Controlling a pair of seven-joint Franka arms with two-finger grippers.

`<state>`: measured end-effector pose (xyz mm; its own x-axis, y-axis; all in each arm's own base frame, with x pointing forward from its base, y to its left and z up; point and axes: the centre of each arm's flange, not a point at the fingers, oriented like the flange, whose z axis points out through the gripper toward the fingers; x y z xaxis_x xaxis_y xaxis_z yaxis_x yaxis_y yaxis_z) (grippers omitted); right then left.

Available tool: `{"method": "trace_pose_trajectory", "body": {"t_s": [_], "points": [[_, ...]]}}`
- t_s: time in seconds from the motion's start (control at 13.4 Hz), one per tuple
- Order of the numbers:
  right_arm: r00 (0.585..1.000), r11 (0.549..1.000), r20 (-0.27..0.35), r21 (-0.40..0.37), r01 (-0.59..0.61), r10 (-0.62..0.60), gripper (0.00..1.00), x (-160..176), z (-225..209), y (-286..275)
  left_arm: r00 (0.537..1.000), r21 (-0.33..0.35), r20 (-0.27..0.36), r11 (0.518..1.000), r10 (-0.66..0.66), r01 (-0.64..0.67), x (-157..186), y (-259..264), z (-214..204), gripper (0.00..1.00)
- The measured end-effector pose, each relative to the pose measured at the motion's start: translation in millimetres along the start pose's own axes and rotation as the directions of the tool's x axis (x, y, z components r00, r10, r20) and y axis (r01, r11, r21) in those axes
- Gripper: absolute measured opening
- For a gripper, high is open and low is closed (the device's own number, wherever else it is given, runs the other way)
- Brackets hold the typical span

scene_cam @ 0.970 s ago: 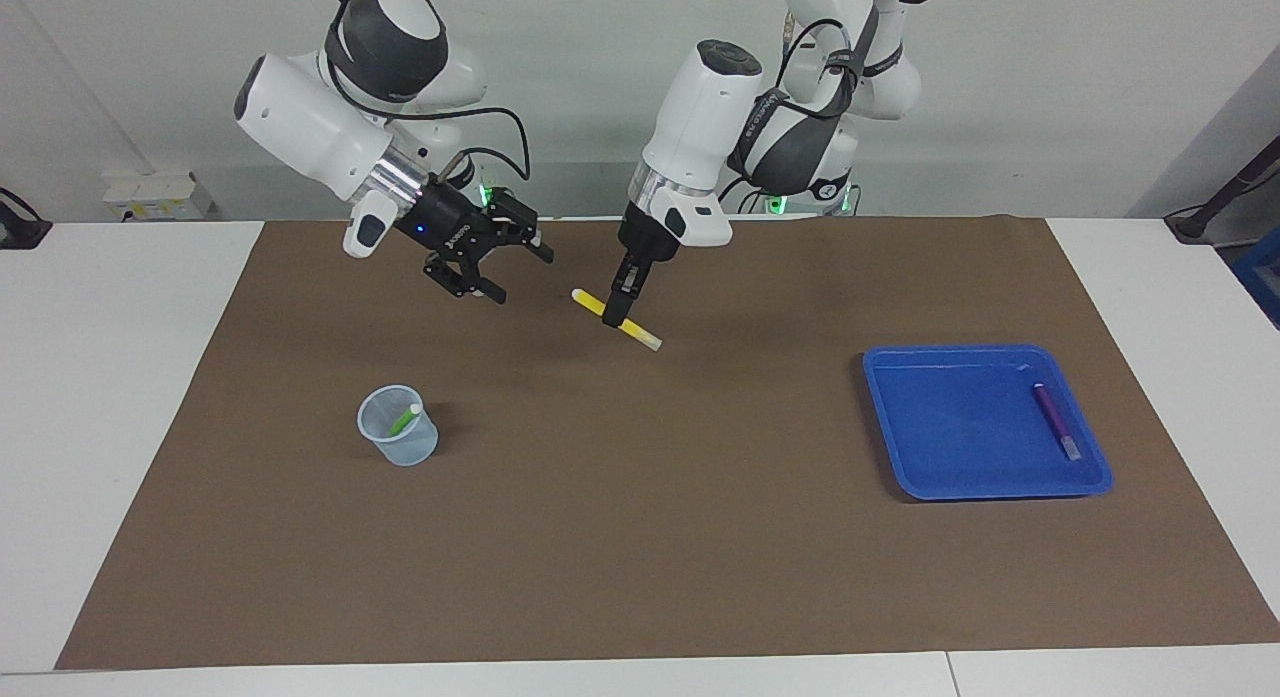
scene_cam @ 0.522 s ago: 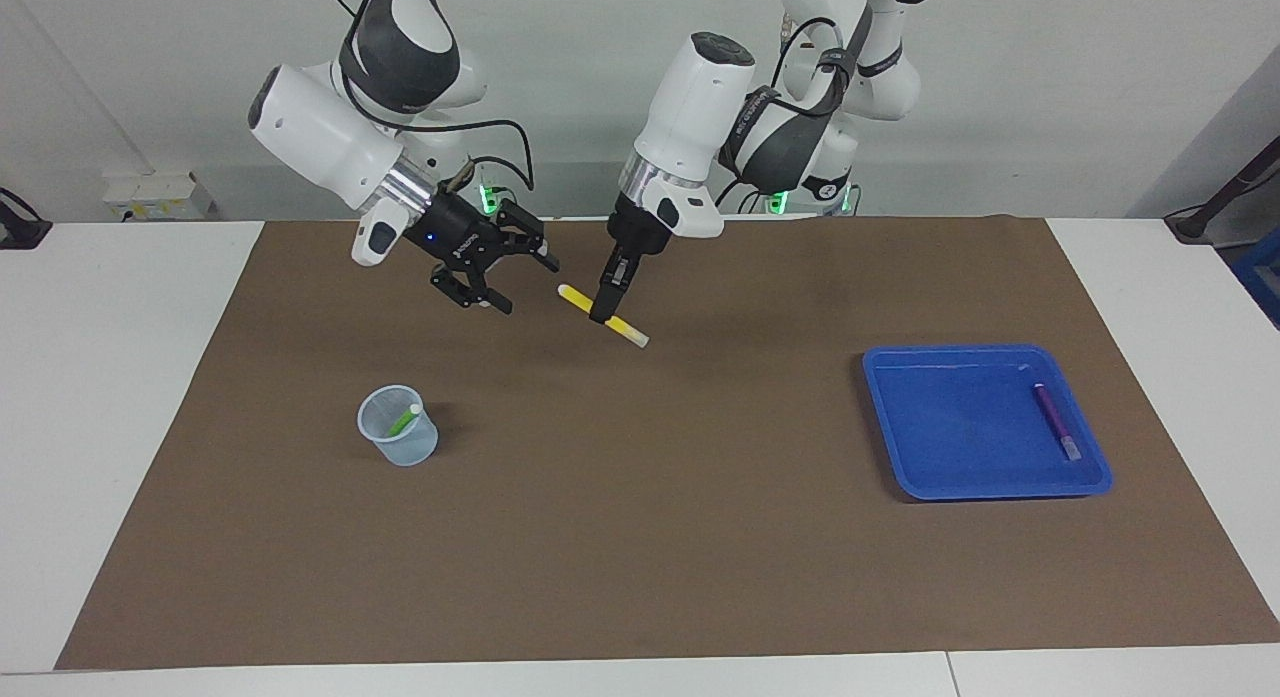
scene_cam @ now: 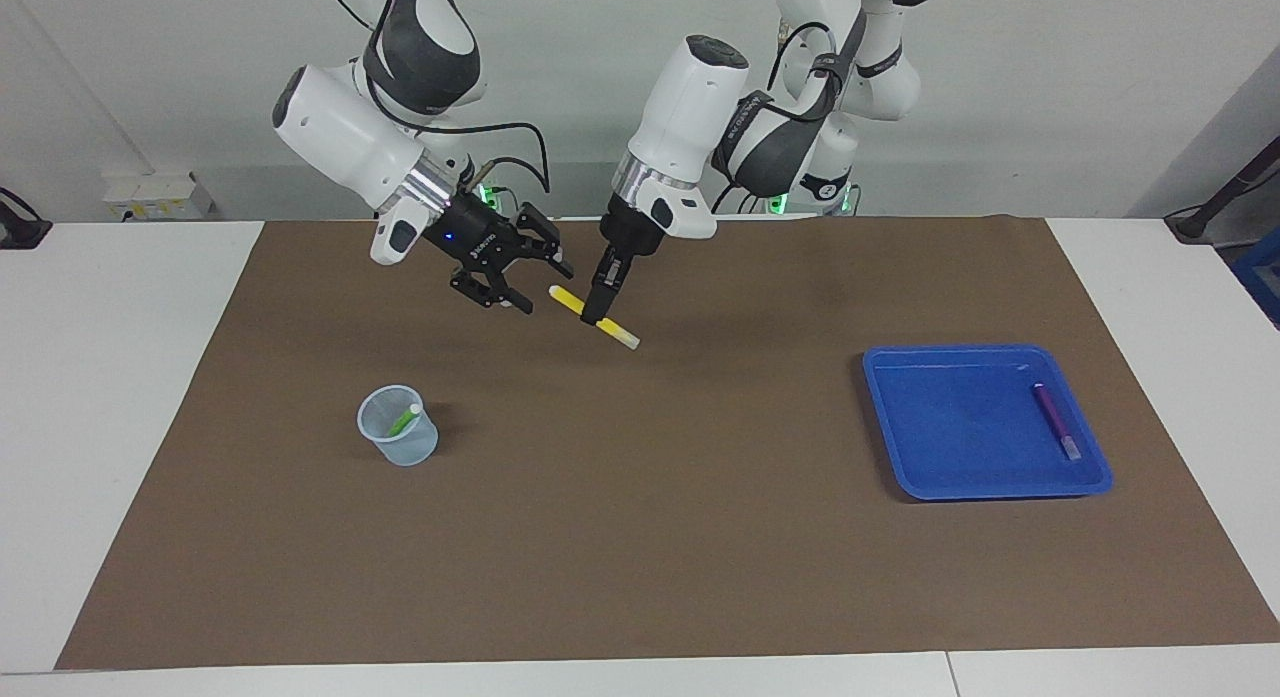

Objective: Transfer and insert pens with both arms
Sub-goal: 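Close the right gripper on the yellow pen's free end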

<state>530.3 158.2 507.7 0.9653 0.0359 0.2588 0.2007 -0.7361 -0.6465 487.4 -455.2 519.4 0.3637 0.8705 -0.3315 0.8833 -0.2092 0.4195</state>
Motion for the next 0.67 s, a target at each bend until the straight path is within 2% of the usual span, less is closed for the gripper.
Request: {"method": "trace_pose_trajectory", "body": {"t_s": [0.07, 0.15, 0.3, 0.67], "points": [[1.0, 1.0, 0.0, 0.0, 0.0, 0.0, 0.7, 0.0, 0.1, 0.1, 1.0, 0.0, 0.0, 1.0, 0.0, 0.0, 0.0, 0.0, 0.0, 0.24], [1.0, 1.0, 0.0, 0.0, 0.0, 0.0, 0.7, -0.1, 0.1, 0.2, 1.0, 0.0, 0.0, 1.0, -0.001, 0.001, 0.1, 0.1, 0.0, 0.24], [1.0, 1.0, 0.0, 0.0, 0.0, 0.0, 0.59, -0.1, 0.1, 0.2, 1.0, -0.001, 0.0, 1.0, -0.001, 0.001, 0.1, 0.1, -0.1, 0.24], [1.0, 1.0, -0.008, -0.003, 0.0, 0.0, 0.56, 0.8, -0.5, 0.5, 1.0, -0.001, 0.0, 1.0, -0.001, 0.001, 0.2, 0.2, -0.1, 0.24]]}}
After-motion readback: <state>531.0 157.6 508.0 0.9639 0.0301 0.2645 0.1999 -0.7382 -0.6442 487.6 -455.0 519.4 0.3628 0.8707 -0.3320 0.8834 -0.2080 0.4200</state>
